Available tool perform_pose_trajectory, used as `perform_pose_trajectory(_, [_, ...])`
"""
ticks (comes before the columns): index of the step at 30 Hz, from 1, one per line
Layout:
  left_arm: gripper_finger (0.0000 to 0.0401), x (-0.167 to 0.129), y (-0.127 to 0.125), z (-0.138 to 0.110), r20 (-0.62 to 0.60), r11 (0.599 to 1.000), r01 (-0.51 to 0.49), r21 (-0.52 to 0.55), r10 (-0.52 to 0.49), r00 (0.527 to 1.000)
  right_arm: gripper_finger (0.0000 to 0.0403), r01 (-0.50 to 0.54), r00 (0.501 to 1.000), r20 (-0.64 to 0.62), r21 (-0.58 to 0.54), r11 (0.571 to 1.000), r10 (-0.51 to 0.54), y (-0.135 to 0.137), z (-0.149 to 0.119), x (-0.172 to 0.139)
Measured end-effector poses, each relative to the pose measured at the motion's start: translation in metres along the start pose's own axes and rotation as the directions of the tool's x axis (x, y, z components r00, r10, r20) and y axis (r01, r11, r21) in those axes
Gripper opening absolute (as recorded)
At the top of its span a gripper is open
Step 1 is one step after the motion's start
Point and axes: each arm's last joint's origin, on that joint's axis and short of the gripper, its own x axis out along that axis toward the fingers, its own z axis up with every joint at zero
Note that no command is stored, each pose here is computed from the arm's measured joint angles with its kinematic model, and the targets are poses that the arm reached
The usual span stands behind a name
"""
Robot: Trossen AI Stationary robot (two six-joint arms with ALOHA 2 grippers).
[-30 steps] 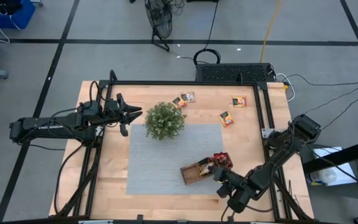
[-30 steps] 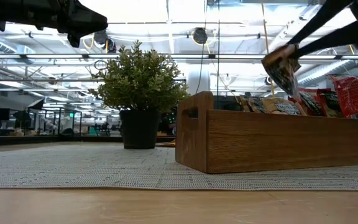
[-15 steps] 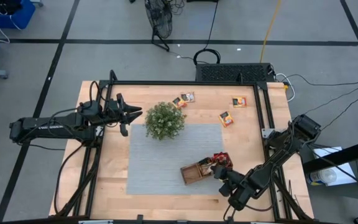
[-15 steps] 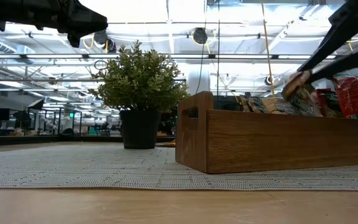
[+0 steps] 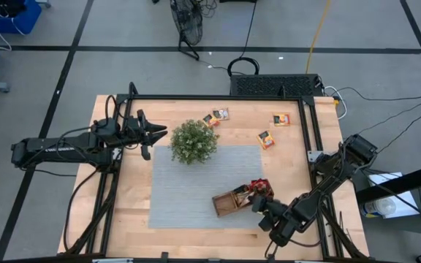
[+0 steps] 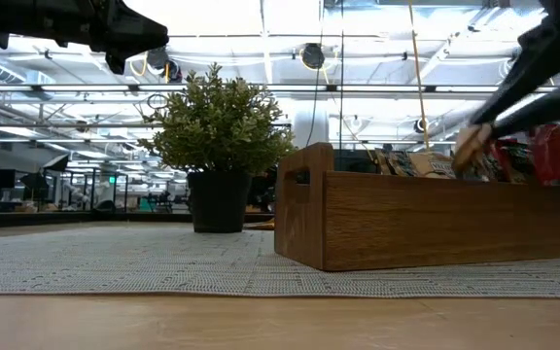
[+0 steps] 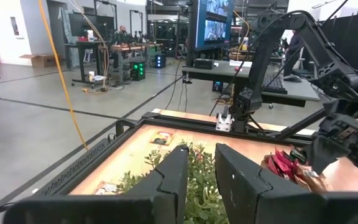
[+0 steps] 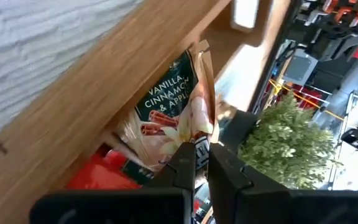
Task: Pick & Place Tea
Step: Put the apple tea sachet into the brown organizer
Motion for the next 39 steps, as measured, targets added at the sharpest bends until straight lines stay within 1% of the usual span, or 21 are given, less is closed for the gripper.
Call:
perform_pose_trajectory(3, [0.0088, 0.0, 0.0, 0.0, 0.0, 1.0, 0.0, 0.0, 0.0, 1.0, 0.0015, -0.009, 1.0, -0.01, -0.02, 1.0, 0.009, 0.006, -0.003, 0.002])
perform_pose_trajectory(5, [0.0088, 0.0, 0.0, 0.0, 0.0, 1.0, 0.0, 0.0, 0.0, 1.0, 0.0023, -0.01, 1.0, -0.013, -0.023, 1.0, 0.009, 0.007, -0.004, 0.003])
perform_pose_trajectory(8, [0.0088, 0.0, 0.0, 0.0, 0.0, 1.0, 0.0, 0.0, 0.0, 1.0, 0.0046, 0.0, 1.0, -0.003, -0.001, 1.0, 0.0, 0.006, -0.002, 0.003])
perform_pose_trajectory(13, [0.0088, 0.0, 0.0, 0.0, 0.0, 1.0, 0.0, 0.0, 0.0, 1.0, 0.0082, 0.028, 0.999, 0.029, 0.065, 0.997, -0.03, 0.002, 0.003, 0.003])
perform_pose_trajectory(18, [0.0088, 0.0, 0.0, 0.0, 0.0, 1.0, 0.0, 0.0, 0.0, 1.0, 0.0109, 0.041, 0.999, 0.026, 0.077, 0.996, -0.043, 0.001, 0.003, 0.003])
perform_pose_trajectory(21, [0.0088, 0.0, 0.0, 0.0, 0.0, 1.0, 0.0, 0.0, 0.0, 1.0, 0.0119, 0.086, 0.996, -0.019, 0.076, 0.993, -0.084, -0.001, 0.002, 0.003])
perform_pose_trajectory(25, [0.0088, 0.0, 0.0, 0.0, 0.0, 1.0, 0.0, 0.0, 0.0, 1.0, 0.0125, 0.176, 0.981, -0.091, 0.081, 0.981, -0.169, -0.006, 0.001, 0.001])
perform_pose_trajectory(27, [0.0088, 0.0, 0.0, 0.0, 0.0, 1.0, 0.0, 0.0, 0.0, 1.0, 0.0123, 0.21, 0.975, -0.1, 0.12, 0.97, -0.199, -0.01, 0.001, 0.0])
perform_pose_trajectory(29, [0.0088, 0.0, 0.0, 0.0, 0.0, 1.0, 0.0, 0.0, 0.0, 1.0, 0.0119, 0.239, 0.97, -0.089, 0.216, 0.947, -0.224, -0.016, 0.002, -0.004])
perform_pose_trajectory(30, [0.0088, 0.0, 0.0, 0.0, 0.0, 1.0, 0.0, 0.0, 0.0, 1.0, 0.0116, 0.249, 0.969, -0.08, 0.284, 0.926, -0.236, -0.02, 0.002, -0.006])
perform_pose_trajectory(32, [0.0088, 0.0, 0.0, 0.0, 0.0, 1.0, 0.0, 0.0, 0.0, 1.0, 0.0112, 0.254, 0.966, -0.062, 0.433, 0.865, -0.252, -0.029, -0.002, -0.012])
perform_pose_trajectory(33, [0.0088, 0.0, 0.0, 0.0, 0.0, 1.0, 0.0, 0.0, 0.0, 1.0, 0.011, 0.251, 0.964, -0.057, 0.51, 0.823, -0.259, -0.033, -0.005, -0.016])
perform_pose_trajectory(35, [0.0088, 0.0, 0.0, 0.0, 0.0, 1.0, 0.0, 0.0, 0.0, 1.0, 0.0108, 0.224, 0.964, -0.046, 0.668, 0.71, -0.261, -0.044, -0.017, -0.023])
perform_pose_trajectory(36, [0.0088, 0.0, 0.0, 0.0, 0.0, 1.0, 0.0, 0.0, 0.0, 1.0, 0.0107, 0.16, 0.972, -0.003, 0.739, 0.655, -0.235, -0.05, -0.024, -0.025])
perform_pose_trajectory(37, [0.0088, 0.0, 0.0, 0.0, 0.0, 1.0, 0.0, 0.0, 0.0, 1.0, 0.0106, 0.054, 0.98, 0.071, 0.802, 0.594, -0.185, -0.055, -0.033, -0.025])
perform_pose_trajectory(38, [0.0088, 0.0, 0.0, 0.0, 0.0, 1.0, 0.0, 0.0, 0.0, 1.0, 0.0104, -0.078, 0.979, 0.163, 0.852, 0.518, -0.12, -0.059, -0.041, -0.023])
perform_pose_trajectory(39, [0.0088, 0.0, 0.0, 0.0, 0.0, 1.0, 0.0, 0.0, 0.0, 1.0, 0.0102, -0.211, 0.966, 0.253, 0.881, 0.424, -0.046, -0.063, -0.049, -0.018])
